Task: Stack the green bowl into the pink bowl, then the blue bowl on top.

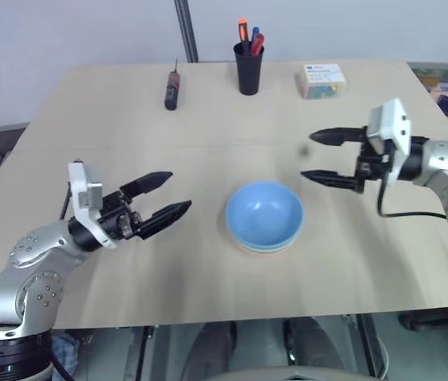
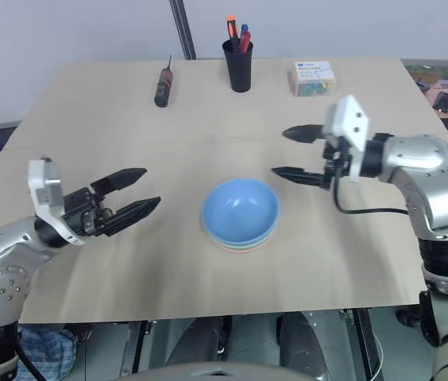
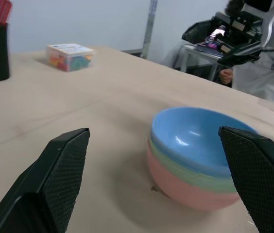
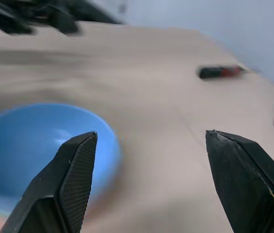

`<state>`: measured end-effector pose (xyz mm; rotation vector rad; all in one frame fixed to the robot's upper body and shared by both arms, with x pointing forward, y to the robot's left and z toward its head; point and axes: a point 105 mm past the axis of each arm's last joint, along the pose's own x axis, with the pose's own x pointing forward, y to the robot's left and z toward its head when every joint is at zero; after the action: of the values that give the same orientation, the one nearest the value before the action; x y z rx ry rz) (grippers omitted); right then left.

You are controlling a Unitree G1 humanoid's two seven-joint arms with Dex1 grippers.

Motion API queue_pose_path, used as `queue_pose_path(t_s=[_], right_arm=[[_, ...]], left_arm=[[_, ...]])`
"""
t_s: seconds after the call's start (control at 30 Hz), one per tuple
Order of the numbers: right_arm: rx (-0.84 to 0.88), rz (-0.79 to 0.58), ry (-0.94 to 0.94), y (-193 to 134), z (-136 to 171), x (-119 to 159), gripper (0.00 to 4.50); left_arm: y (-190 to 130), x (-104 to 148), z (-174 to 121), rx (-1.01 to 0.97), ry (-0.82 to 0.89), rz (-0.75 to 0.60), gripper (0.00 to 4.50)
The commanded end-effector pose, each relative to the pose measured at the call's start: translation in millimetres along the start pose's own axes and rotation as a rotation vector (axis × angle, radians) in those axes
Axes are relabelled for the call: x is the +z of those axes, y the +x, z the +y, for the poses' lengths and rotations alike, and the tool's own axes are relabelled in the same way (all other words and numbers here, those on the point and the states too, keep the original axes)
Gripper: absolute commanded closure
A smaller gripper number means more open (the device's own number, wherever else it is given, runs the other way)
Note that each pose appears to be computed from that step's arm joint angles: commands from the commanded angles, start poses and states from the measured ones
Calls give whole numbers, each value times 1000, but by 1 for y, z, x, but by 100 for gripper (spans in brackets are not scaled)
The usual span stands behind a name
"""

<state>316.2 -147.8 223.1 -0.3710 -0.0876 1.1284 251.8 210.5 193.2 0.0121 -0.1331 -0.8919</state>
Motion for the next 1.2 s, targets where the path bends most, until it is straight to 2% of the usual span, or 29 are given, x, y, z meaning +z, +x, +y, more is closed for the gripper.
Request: queue_pose_path(t_s=[0.03,0.27,0.4,0.9,1.2], right_arm=[[-75,-42,3,-24,-12,-10,78],[-121,-28,31,-48,-17,-55,78],[-115,-15,43,-52,-19,-67,78],[-59,9,77,-63,-6,-88,78],[-43,38,95,-87,10,-91,78]], left_arm=[[-13,4,2,73,64,14,0],[-37,-11,-7,166,55,55,0],[-44,-14,-9,195,51,59,0],[-50,-18,-19,211,55,44,0],[-49,-19,-21,207,51,34,0]])
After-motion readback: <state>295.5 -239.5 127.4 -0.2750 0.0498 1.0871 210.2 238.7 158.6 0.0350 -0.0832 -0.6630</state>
